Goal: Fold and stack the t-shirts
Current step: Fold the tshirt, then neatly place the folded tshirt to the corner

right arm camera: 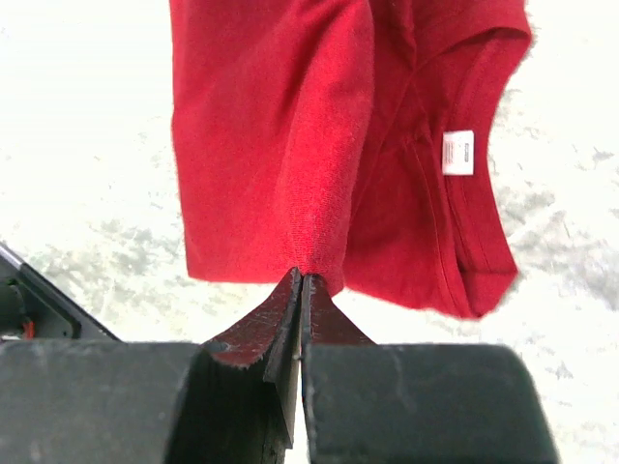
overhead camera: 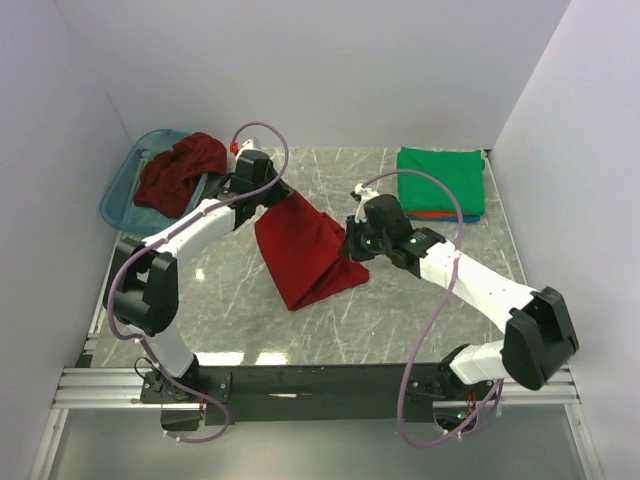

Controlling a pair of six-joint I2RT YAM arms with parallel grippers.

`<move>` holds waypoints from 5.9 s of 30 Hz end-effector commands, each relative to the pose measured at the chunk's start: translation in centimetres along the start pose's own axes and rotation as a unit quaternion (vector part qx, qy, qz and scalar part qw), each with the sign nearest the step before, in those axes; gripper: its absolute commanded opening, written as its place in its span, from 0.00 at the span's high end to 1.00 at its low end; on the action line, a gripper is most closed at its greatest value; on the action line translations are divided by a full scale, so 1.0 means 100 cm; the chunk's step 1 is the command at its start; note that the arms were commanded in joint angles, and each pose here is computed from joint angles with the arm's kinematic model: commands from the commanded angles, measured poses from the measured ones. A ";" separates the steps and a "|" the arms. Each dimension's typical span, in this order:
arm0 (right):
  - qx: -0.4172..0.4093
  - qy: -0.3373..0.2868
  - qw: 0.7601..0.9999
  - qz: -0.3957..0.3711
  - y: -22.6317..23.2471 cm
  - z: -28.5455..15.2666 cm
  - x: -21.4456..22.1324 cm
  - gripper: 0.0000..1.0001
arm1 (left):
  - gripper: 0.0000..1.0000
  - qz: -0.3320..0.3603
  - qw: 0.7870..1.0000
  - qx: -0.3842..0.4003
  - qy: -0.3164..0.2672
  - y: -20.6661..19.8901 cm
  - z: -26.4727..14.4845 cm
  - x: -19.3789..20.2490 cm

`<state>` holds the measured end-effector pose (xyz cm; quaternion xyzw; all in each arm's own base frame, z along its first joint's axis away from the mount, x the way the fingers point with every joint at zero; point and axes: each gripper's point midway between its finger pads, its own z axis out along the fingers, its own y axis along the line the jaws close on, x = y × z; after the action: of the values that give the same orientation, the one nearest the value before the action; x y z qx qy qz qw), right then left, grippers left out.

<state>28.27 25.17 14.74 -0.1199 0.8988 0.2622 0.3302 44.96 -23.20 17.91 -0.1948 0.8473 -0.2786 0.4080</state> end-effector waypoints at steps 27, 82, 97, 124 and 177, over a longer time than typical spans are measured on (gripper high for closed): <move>0.142 0.059 0.972 0.179 -0.096 0.021 0.080 0.89 | 0.91 0.133 0.979 0.115 0.103 -0.071 0.136 0.090; 0.135 0.145 0.976 0.093 -0.102 0.074 0.052 0.09 | 0.01 -0.027 0.982 0.040 0.184 0.076 -0.012 0.166; 0.232 -0.033 0.971 0.038 -0.102 -0.057 -0.036 0.04 | 0.01 0.020 0.995 0.049 0.089 0.016 -0.076 0.134; 0.236 -0.024 0.950 0.205 -0.127 0.018 0.023 0.06 | 0.00 0.016 0.997 0.001 -0.076 0.070 -0.179 0.040; 0.543 -0.155 0.820 -0.093 -0.215 -0.042 -0.250 1.00 | 0.01 -0.052 0.964 -0.179 -0.188 0.148 -0.231 0.008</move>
<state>52.60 8.75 20.32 0.0071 0.8491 -0.2376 0.4717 24.48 -6.80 18.04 -0.3245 0.8042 -0.1248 0.4821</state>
